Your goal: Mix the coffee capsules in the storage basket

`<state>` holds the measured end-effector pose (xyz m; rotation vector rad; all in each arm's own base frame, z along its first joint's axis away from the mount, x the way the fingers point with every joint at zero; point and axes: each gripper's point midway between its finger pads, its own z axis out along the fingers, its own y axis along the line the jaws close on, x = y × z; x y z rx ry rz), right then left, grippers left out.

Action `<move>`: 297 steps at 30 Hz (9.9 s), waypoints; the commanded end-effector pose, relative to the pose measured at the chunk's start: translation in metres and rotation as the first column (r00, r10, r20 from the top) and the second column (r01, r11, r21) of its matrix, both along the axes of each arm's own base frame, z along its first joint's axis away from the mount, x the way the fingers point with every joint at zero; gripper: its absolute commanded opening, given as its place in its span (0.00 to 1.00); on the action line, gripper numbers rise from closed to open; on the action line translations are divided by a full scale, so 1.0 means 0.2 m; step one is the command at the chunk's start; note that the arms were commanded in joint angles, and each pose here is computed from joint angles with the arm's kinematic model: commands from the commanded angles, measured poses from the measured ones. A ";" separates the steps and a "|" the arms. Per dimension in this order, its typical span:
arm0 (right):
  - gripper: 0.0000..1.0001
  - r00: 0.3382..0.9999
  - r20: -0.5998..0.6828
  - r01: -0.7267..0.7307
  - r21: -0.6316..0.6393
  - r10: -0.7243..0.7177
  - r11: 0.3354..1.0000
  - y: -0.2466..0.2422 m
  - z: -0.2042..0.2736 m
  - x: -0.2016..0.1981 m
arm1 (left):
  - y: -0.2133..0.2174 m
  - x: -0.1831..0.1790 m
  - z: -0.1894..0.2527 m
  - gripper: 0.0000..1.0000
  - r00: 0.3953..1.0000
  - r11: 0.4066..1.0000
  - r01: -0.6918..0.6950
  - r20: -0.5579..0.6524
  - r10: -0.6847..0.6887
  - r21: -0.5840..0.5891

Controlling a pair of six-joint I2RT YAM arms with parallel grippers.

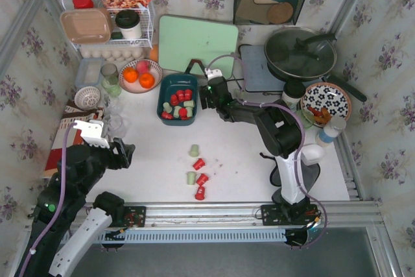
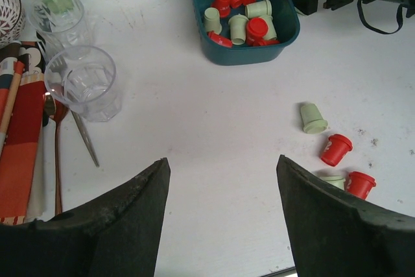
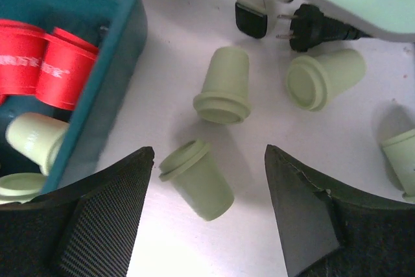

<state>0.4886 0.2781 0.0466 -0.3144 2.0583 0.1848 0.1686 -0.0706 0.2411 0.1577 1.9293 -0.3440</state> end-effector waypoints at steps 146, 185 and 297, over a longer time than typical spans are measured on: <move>0.93 0.905 0.352 0.189 0.172 -0.239 0.967 -0.67 0.51 -0.85 | -0.90 0.12 -0.56 0.21 0.910 0.956 0.115 -0.415 0.007 0.269; 0.90 0.956 0.232 0.144 0.161 -0.179 0.976 -0.50 0.37 -0.76 | -0.46 1.31 -0.20 0.63 0.931 0.984 -0.162 -0.342 0.126 -0.078; 0.75 0.980 0.194 -0.051 0.043 0.042 0.998 -0.01 0.59 -0.54 | -0.18 0.07 -0.19 0.66 0.937 0.993 0.088 -0.331 -0.108 -0.073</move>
